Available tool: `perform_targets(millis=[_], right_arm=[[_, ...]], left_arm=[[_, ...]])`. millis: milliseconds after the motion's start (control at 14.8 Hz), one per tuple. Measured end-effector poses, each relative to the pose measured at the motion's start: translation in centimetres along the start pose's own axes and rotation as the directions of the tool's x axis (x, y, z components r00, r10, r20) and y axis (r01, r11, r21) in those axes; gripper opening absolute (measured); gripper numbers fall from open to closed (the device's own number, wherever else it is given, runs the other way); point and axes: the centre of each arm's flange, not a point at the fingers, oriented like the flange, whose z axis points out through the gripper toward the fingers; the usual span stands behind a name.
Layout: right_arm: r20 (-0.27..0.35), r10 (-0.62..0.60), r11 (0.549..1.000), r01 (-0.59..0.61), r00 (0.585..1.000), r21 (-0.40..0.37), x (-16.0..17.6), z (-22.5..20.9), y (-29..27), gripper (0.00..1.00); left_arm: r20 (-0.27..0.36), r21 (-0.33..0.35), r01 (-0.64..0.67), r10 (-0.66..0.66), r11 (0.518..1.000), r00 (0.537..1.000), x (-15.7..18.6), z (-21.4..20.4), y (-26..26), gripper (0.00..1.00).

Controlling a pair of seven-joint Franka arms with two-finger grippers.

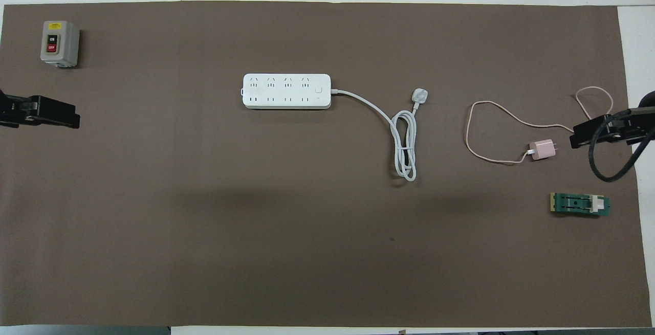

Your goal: Plug charger into power strip

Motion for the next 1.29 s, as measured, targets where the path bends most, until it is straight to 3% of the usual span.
perform_targets(millis=[1016, 1287], right_arm=[[0.026, 0.018, 1.000, -0.018, 0.999, 0.005, -0.4, 0.3, 1.0, 1.00], [0.015, 0.131, 0.991, -0.131, 0.991, 0.003, -0.3, 0.4, 1.5, 1.00]], left_arm=[[-0.010, 0.033, -0.003, 0.003, 0.999, 1.000, 1.3, 1.4, -0.5, 1.00], [-0.014, -0.023, 0.015, -0.015, 1.000, 1.000, 1.3, 1.2, -0.4, 1.00]])
